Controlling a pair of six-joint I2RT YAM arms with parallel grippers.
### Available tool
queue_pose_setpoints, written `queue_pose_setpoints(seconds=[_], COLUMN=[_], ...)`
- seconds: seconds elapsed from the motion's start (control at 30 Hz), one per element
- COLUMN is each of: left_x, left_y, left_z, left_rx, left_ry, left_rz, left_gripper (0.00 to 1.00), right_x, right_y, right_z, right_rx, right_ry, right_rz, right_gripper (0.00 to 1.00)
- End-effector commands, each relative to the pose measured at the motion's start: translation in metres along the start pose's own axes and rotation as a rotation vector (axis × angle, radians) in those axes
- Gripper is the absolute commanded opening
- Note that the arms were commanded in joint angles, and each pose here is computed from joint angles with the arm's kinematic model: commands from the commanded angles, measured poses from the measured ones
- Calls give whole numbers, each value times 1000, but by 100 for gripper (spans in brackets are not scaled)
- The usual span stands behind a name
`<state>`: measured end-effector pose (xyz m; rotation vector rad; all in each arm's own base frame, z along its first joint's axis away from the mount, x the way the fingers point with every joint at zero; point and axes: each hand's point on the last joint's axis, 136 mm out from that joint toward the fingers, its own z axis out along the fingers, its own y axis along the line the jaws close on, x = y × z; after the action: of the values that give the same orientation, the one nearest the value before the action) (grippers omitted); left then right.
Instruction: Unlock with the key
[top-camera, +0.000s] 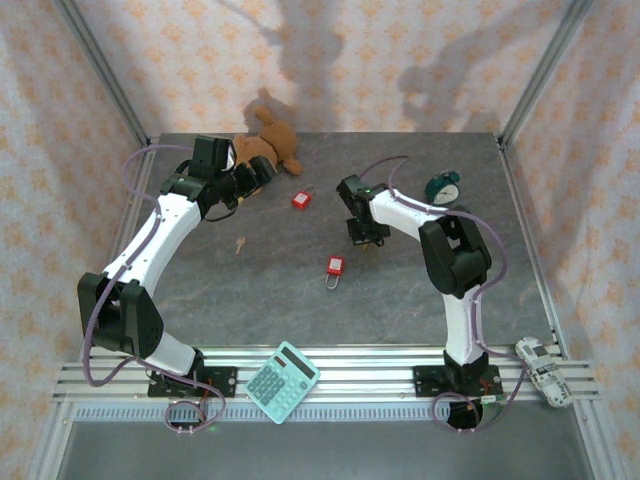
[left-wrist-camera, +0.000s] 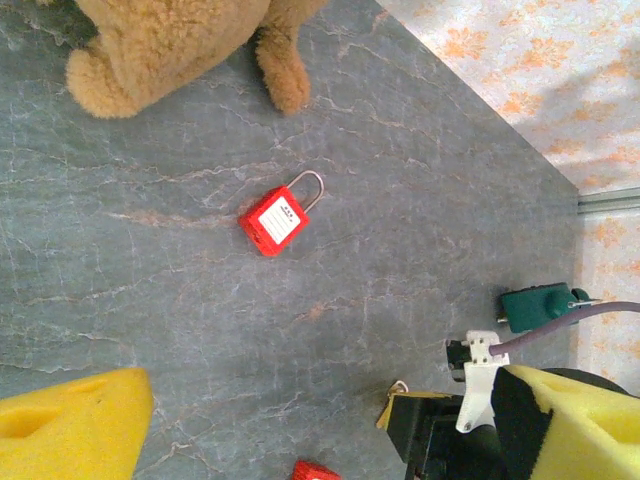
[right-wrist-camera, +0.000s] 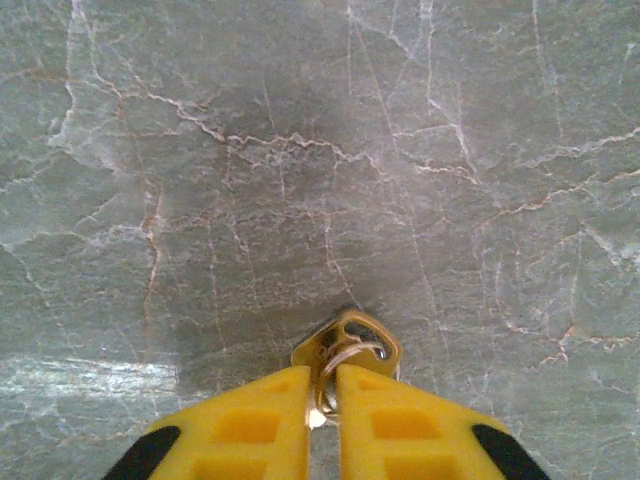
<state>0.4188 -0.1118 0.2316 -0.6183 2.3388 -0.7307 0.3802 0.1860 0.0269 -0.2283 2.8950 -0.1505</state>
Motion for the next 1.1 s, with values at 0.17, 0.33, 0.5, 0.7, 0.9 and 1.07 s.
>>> queue_pose_setpoints(seconds=[0.17, 0.33, 0.5, 0.7, 0.9, 1.07], left_x=[1, 1, 1, 2, 7, 8], left_y=[-3, -3, -4, -3, -18, -40], left_z=[3, 4, 4, 5, 5, -13], left_rx=[13, 14, 20, 20, 68, 59], left_ry=[4, 5, 8, 8, -20, -198], left_rz=[1, 1, 0, -1, 53, 160], left_gripper=[88, 86, 84, 82, 80, 82], right_x=[-4, -12, -16, -13, -7, -2], right_y=[-11, -15, -15, -13, -11, -10], right_z=[-21, -45, -65, -79, -108, -141], right_rx=[18, 7, -30, -79, -161, -232], right_ry=[-52, -119, -165, -189, -227, -265], right_rz=[51, 82, 112, 140, 176, 191], right_gripper=[2, 0, 0, 0, 0, 0])
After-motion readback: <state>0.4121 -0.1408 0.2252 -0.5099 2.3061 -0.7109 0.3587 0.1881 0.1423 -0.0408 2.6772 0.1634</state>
